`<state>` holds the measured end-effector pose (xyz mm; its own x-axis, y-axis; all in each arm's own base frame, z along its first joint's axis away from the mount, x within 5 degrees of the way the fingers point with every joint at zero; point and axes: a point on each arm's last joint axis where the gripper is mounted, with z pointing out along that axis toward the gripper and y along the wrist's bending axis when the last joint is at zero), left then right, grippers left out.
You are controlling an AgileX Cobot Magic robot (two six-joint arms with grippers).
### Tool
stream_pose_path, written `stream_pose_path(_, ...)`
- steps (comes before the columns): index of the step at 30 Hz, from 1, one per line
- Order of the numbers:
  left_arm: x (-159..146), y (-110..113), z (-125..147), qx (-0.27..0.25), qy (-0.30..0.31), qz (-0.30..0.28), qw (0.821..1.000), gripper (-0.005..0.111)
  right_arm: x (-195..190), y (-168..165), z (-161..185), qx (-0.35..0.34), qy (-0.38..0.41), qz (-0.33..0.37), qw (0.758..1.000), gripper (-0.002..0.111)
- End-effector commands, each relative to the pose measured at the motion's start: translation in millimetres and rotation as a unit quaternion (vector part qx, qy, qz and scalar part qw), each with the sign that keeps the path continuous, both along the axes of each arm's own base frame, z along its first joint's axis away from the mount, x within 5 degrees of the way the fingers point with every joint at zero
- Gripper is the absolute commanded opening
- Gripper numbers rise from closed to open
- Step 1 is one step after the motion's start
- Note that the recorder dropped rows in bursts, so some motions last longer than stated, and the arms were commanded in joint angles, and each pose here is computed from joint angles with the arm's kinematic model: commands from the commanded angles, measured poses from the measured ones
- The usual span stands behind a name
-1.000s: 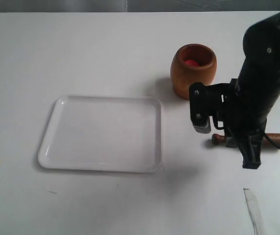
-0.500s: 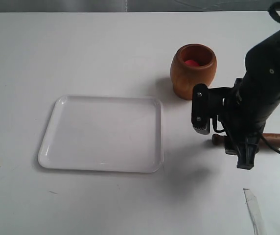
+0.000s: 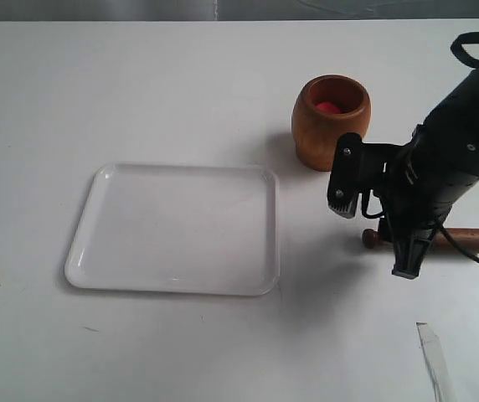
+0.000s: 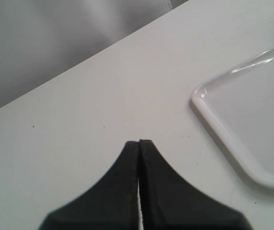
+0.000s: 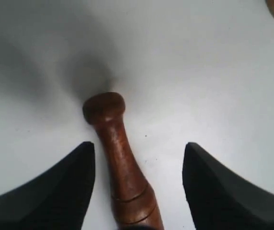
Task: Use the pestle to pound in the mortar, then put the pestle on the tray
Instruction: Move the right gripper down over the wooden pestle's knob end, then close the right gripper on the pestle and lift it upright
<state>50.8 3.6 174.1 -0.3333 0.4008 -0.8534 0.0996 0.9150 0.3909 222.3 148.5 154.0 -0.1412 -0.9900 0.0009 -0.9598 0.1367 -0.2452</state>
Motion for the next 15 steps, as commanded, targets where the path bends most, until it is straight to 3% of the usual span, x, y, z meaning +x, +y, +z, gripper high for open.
stream_pose_path(1, 0, -1, 0, -0.007, -0.002, -0.003, 1.0, 0.0, -2, 0, 0, 0.007, 0.004, -0.015, 1.0, 0.051)
stream_pose_path(11, 0, -1, 0, -0.007, -0.002, -0.003, 1.0, 0.0, 1, 1, -25, -0.023, 0.037, -0.009, 0.999, 0.051)
stream_pose_path(13, 0, -1, 0, -0.007, -0.002, -0.003, 1.0, 0.0, 2, 3, -25, -0.015, 0.031, -0.007, 0.999, 0.044)
stream_pose_path(15, 0, -1, 0, -0.007, -0.002, -0.003, 1.0, 0.0, 4, 3, -25, -0.02, 0.021, 0.005, 1.0, 0.025)
